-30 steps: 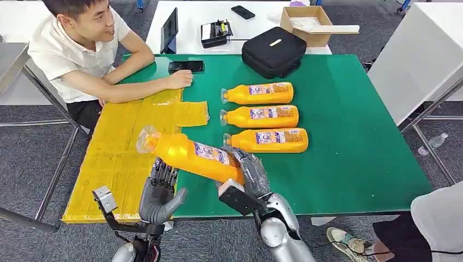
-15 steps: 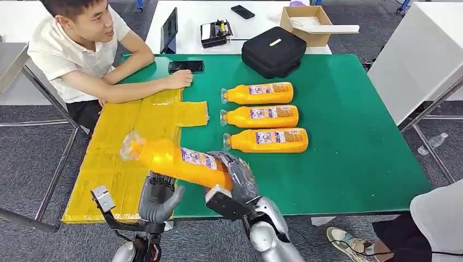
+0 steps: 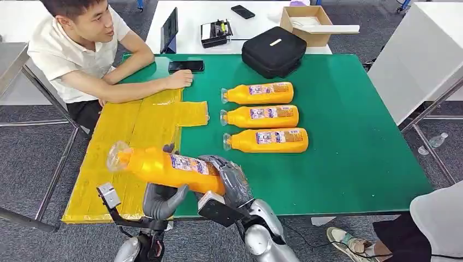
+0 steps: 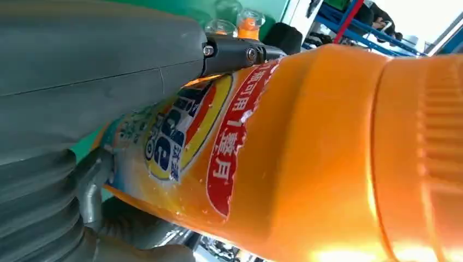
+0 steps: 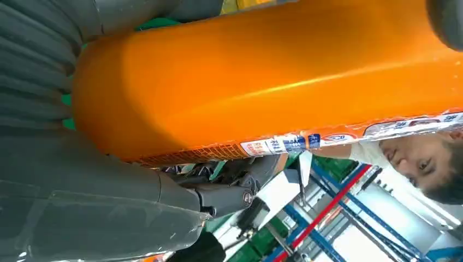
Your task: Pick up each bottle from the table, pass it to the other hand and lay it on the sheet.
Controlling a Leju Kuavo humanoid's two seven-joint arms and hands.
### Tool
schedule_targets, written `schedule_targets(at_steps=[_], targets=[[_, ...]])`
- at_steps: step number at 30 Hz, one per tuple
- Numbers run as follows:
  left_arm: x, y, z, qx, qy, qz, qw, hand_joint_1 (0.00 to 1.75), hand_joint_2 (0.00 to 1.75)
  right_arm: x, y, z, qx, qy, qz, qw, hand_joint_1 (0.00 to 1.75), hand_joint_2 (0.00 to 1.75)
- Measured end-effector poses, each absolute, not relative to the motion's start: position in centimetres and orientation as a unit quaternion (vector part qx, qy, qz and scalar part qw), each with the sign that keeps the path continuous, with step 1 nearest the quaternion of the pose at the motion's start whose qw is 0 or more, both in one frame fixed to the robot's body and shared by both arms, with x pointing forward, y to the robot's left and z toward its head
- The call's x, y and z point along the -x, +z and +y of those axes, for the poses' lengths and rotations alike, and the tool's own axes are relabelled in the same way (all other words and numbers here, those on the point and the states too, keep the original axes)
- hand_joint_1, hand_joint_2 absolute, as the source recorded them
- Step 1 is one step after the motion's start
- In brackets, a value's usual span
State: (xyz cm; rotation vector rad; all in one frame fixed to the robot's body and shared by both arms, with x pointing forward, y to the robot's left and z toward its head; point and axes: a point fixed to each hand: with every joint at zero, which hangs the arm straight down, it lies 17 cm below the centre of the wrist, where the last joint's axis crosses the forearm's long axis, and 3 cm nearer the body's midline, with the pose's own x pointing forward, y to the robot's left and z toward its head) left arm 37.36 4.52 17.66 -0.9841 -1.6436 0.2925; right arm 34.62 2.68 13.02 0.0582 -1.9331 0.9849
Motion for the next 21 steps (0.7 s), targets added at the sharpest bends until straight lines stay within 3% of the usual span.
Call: schedule_targets(at_steps=[2,3,4,5,19,20,21], targets=[[-37.4,18.0,4.5,0.425,0.127,-0.699,0.561,0.0,1.75,-34.4,12.8,2.9,-0.039,0.397,-0.787,0.471,1.75,1.75],[-37.4,18.1,4.6,0.428,0.127,-0.699,0.559,1.1,1.75,-34.3,12.8,2.9,-0.043,0.395,-0.787,0.472,1.75,1.75],[-37.4,18.2,4.6,0.43,0.129,-0.699,0.556,1.66,1.75,-34.3,12.7,3.0,-0.047,0.394,-0.787,0.474,1.75,1.75],[-37.4,18.3,4.6,0.431,0.13,-0.699,0.556,1.75,1.75,-34.2,12.7,3.1,-0.053,0.391,-0.786,0.476,1.75,1.75],[-37.9,19.0,4.7,0.449,0.14,-0.694,0.545,1.75,1.75,-34.0,11.1,3.8,-0.074,0.393,-0.774,0.491,1.75,1.75],[-38.0,19.0,4.6,0.448,0.139,-0.695,0.545,1.75,1.75,-34.1,11.2,3.8,-0.075,0.391,-0.774,0.492,1.4,1.75],[-38.1,19.0,4.6,0.448,0.139,-0.695,0.545,1.75,1.75,-34.2,11.2,3.8,-0.076,0.39,-0.774,0.492,0.65,1.75]])
